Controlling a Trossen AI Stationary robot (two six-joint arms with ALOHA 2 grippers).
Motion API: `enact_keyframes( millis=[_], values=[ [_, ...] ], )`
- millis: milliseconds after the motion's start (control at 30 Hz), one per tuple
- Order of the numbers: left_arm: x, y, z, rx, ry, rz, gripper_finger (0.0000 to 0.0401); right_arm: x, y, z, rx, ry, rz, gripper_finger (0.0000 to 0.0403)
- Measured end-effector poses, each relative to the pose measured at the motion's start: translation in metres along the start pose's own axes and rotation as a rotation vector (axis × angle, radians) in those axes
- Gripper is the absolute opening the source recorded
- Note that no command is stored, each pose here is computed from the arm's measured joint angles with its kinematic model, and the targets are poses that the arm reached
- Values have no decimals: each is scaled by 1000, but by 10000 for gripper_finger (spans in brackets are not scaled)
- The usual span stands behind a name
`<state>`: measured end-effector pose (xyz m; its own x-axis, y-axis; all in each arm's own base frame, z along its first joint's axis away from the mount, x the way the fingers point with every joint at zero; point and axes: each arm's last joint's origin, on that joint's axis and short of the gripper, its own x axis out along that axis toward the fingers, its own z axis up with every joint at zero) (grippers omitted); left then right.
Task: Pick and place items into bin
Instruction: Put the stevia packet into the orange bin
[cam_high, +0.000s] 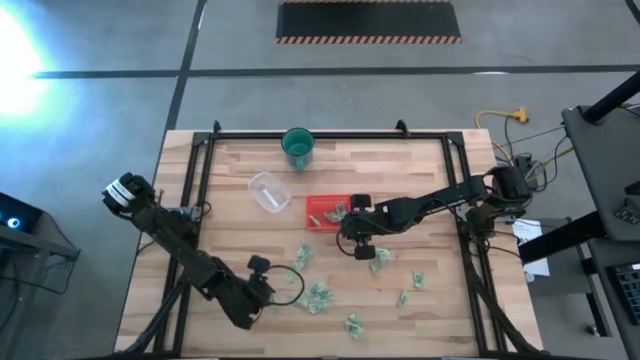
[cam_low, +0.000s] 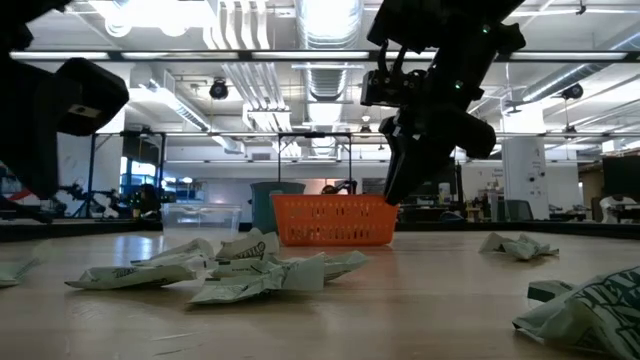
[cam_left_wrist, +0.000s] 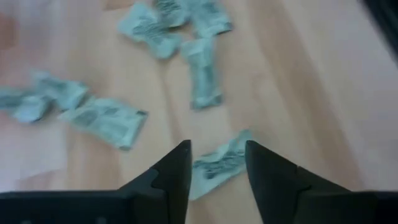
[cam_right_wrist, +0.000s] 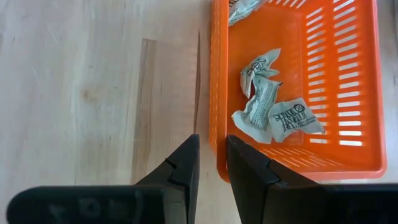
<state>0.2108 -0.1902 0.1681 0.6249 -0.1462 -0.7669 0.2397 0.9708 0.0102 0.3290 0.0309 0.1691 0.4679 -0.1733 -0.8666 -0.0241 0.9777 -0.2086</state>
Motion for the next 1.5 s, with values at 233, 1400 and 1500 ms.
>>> enact_keyframes(
  millis=[233, 1400, 1500],
  values=[
    [20, -4, -7, 65, 38, -11, 213, 0, 0, 0, 0, -3, 0, 68],
    [31, -5, -14, 80, 101, -37, 47, 2, 1, -2, 3, -12, 0, 68],
    [31, -4, -14, 70, 108, -33, 24, 2, 1, -2, 3, -13, 0, 68]
  ],
)
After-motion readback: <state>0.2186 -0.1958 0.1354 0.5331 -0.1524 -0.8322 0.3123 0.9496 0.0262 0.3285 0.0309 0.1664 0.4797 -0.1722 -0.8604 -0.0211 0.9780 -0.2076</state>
